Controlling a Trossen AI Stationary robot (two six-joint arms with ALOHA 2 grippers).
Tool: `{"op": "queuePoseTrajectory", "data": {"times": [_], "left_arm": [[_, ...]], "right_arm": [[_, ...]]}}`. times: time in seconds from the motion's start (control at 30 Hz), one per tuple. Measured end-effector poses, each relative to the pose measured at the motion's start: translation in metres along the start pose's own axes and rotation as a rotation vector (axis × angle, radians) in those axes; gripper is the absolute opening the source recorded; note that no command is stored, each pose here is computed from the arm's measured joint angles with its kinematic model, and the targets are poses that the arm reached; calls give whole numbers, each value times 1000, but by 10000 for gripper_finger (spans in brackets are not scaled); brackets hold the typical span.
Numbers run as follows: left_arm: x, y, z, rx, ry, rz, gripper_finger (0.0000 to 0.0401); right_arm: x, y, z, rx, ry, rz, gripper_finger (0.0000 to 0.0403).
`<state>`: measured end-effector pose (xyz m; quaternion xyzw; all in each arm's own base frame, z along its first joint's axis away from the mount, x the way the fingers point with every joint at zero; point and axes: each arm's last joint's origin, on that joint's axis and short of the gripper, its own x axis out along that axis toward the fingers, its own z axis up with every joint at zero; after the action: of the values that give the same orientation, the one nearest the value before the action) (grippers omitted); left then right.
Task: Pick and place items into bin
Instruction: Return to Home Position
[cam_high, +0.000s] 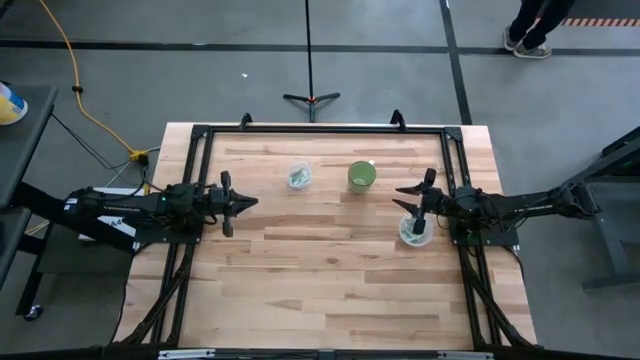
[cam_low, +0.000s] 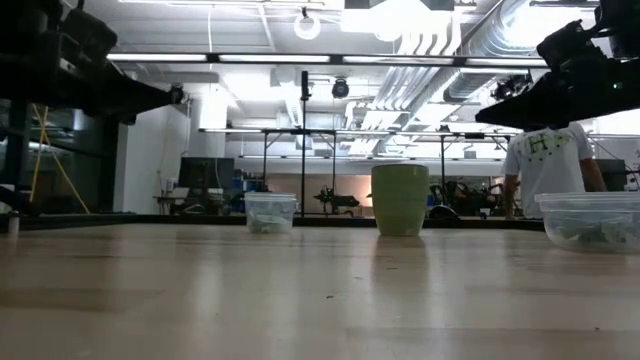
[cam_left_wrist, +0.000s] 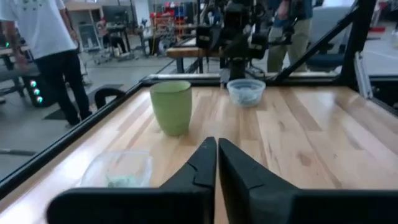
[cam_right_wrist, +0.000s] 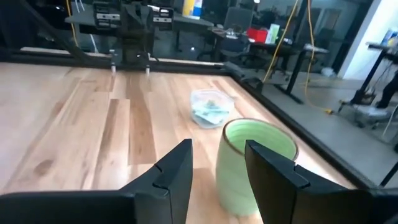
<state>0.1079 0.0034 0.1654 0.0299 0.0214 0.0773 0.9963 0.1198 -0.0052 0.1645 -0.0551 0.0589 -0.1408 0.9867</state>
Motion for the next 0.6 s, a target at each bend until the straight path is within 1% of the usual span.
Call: {"op": "queuePoseTrajectory", "data": {"times": [0.07, 0.17, 0.3, 0.4, 0.47, 0.53, 0.6], "left_arm": [[-1, 0, -1, -7, 10, 6, 64], [-2, 1, -1, -6, 2, 6, 68], [-2, 0, -3, 2, 24, 2, 52], [-2, 0, -4, -4, 33, 2, 34], [-2, 0, -4, -11, 30, -5, 27], [-2, 0, -1, -15, 4, -22, 26], [-2, -1, 0, -17, -4, -33, 34]], "right_arm": [[-2, 0, -1, 21, 4, 13, 139], [-6, -2, -3, 58, 22, 7, 139], [-11, -4, -3, 93, 16, 0, 139], [-16, -5, -1, 124, -18, 24, 139], [-20, -5, 2, 146, -61, 59, 139], [-23, -5, 5, 139, -101, 106, 139], [-25, -5, 6, 122, -127, 119, 139]]}}
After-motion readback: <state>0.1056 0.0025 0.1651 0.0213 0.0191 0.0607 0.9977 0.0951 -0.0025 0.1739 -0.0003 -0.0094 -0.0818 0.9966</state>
